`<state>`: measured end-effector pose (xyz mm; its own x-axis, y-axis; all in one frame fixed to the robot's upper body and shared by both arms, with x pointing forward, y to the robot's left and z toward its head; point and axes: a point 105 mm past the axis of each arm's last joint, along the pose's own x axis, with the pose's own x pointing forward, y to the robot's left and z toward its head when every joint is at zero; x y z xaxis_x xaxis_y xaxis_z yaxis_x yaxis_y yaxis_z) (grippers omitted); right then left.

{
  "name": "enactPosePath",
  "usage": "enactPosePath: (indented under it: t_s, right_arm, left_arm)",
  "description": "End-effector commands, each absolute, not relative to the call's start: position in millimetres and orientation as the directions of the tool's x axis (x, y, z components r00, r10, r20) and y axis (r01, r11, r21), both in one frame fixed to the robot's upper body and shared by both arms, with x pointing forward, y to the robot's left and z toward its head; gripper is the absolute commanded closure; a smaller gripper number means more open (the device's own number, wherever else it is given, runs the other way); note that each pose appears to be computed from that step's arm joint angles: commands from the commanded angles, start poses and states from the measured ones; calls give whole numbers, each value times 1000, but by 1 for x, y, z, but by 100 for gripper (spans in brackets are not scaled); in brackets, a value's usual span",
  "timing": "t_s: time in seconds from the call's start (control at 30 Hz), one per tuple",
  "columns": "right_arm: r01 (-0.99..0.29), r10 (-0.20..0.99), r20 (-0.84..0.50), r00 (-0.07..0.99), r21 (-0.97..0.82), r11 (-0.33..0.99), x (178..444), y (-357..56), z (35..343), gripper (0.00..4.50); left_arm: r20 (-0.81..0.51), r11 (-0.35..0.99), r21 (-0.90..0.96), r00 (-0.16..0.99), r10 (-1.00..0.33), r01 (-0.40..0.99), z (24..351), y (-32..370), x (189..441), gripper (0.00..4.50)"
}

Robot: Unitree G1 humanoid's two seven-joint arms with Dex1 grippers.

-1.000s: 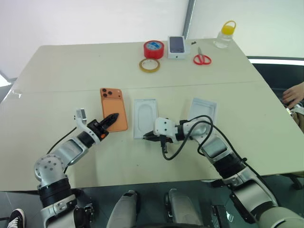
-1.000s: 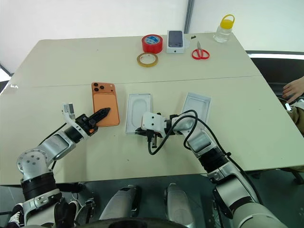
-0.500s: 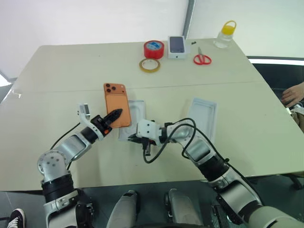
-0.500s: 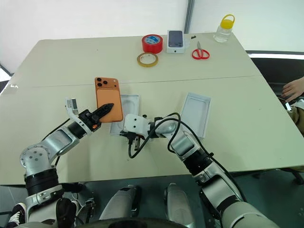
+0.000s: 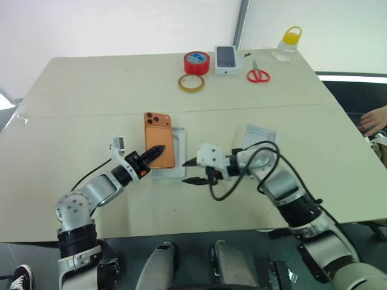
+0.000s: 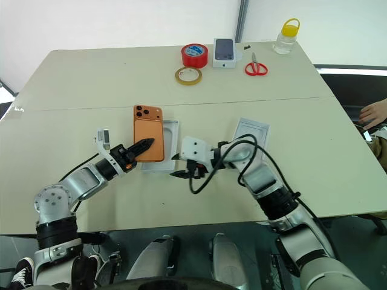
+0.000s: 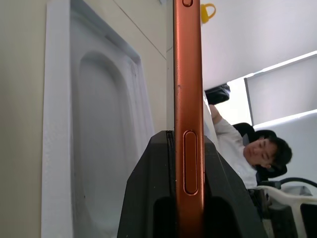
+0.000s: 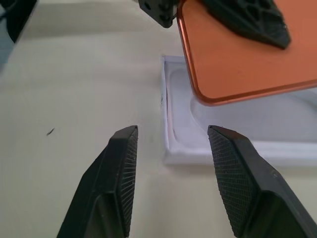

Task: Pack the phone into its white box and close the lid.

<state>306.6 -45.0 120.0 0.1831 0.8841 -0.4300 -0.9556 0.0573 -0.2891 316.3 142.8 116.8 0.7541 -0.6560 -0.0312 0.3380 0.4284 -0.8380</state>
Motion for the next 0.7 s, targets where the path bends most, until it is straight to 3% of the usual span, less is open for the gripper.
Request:
enactPosePath:
  t_s: [0.03, 0.3, 0.57, 0.7]
  right_arm:
    - [-936, 876, -414, 249, -334, 108, 319, -62, 132, 214]
    - [-909, 840, -409, 358, -357, 214, 341, -79, 129, 214]
    - [-907, 845, -394, 362, -356, 223, 341, -75, 129, 210]
    - [-907, 850, -383, 361, -357, 224, 342, -72, 131, 210]
  left_arm:
    - [22, 412, -820, 741, -671, 398, 130, 140, 317, 450]
    - [-4, 410, -829, 729, -684, 380, 125, 142, 317, 450]
    - [-39, 455, -800, 724, -688, 390, 126, 142, 320, 81]
    - [-46, 472, -778, 711, -702, 415, 132, 149, 318, 81]
